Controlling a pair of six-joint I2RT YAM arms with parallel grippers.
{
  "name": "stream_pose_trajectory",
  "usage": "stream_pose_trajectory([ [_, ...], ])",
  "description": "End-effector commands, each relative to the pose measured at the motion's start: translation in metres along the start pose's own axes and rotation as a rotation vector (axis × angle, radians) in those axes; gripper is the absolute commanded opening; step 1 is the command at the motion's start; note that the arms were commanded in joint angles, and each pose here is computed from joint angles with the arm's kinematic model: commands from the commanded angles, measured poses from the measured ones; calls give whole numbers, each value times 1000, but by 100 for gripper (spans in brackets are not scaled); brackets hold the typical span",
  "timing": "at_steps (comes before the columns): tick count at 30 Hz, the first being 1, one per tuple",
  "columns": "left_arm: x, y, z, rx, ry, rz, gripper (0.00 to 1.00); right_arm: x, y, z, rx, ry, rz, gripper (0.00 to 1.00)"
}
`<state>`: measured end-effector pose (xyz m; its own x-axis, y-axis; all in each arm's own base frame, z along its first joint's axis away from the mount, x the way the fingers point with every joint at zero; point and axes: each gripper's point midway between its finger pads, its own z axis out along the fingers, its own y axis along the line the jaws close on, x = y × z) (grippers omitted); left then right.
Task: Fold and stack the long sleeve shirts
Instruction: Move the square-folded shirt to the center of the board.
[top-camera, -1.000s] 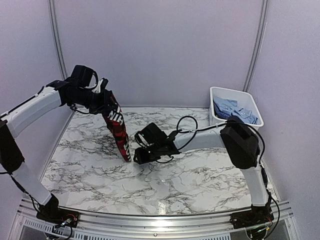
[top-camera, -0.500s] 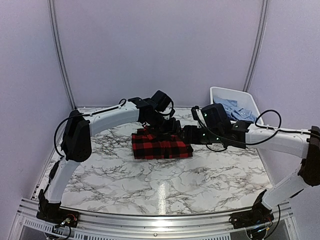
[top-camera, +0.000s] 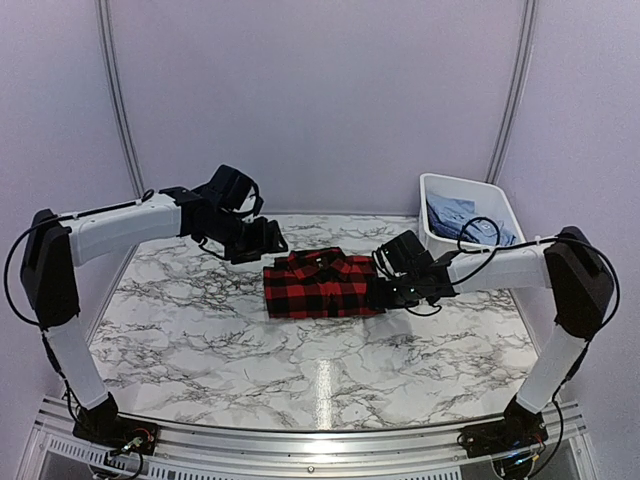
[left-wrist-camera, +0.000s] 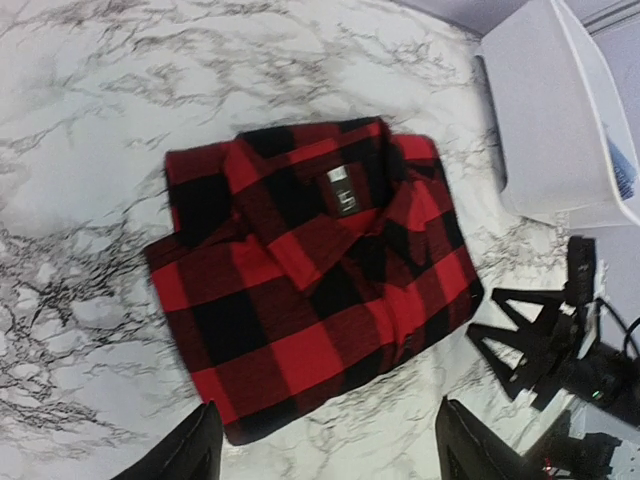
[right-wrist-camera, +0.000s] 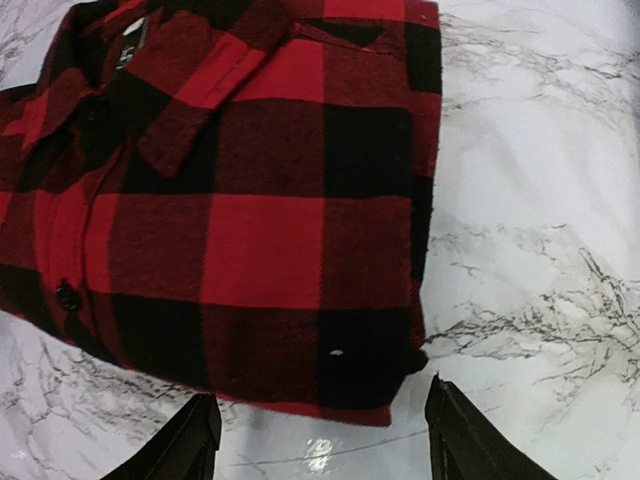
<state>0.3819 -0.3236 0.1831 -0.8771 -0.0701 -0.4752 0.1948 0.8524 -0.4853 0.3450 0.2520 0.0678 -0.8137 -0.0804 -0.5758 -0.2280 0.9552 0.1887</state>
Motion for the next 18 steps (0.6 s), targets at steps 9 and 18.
stream_pose_trajectory([
  [9, 82, 48, 46, 33, 128, 21, 80, -21, -10, 27, -46, -33, -22, 52],
  [18, 94, 38, 79, 99, 131, -13, 57, -14, -9, 31, -65, -17, -19, 32],
])
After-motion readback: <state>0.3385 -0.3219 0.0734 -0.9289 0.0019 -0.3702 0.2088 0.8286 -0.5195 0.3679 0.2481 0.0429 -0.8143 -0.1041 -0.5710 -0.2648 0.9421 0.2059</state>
